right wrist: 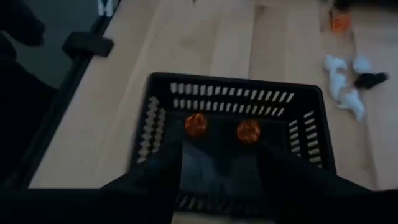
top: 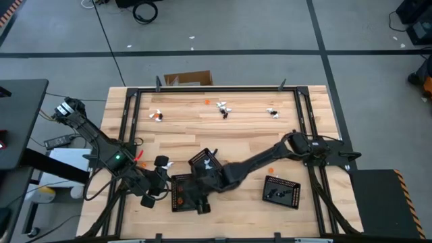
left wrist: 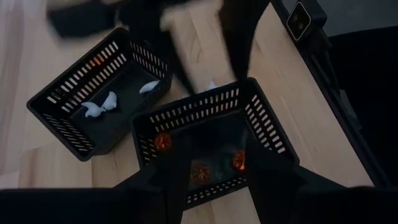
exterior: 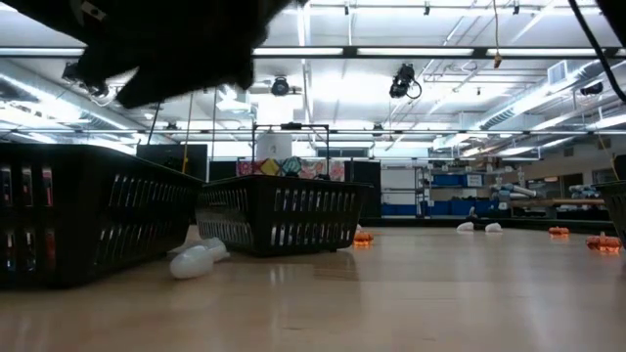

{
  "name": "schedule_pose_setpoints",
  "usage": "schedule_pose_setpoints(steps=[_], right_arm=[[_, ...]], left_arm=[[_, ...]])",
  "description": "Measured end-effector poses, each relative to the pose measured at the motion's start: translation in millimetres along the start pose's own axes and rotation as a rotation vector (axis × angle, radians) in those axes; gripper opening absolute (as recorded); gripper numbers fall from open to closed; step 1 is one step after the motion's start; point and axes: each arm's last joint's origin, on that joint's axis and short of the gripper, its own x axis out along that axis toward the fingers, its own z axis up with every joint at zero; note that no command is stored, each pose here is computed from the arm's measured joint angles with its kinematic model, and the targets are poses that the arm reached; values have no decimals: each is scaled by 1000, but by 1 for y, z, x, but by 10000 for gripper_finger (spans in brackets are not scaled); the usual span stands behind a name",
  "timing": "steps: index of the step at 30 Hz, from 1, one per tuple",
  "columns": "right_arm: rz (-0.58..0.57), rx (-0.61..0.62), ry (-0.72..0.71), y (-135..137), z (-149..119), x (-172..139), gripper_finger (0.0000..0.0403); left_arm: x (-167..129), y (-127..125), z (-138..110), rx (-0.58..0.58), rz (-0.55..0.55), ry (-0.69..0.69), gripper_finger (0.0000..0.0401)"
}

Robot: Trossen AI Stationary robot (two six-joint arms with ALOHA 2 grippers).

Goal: Sort Halloween decoration
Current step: Put the black skeleton toy into the right black basket

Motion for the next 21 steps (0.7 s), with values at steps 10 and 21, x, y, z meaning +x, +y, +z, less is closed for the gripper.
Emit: schedule_pose_setpoints(steps=[10, 21], right_arm=[[-74, 93, 116, 43, -19, -23, 205], [-74, 112, 61, 50, -83, 16, 205]], left_arm=[[0, 0, 0, -16, 0, -1, 155], [0, 0, 0, -16, 0, -4, 155]])
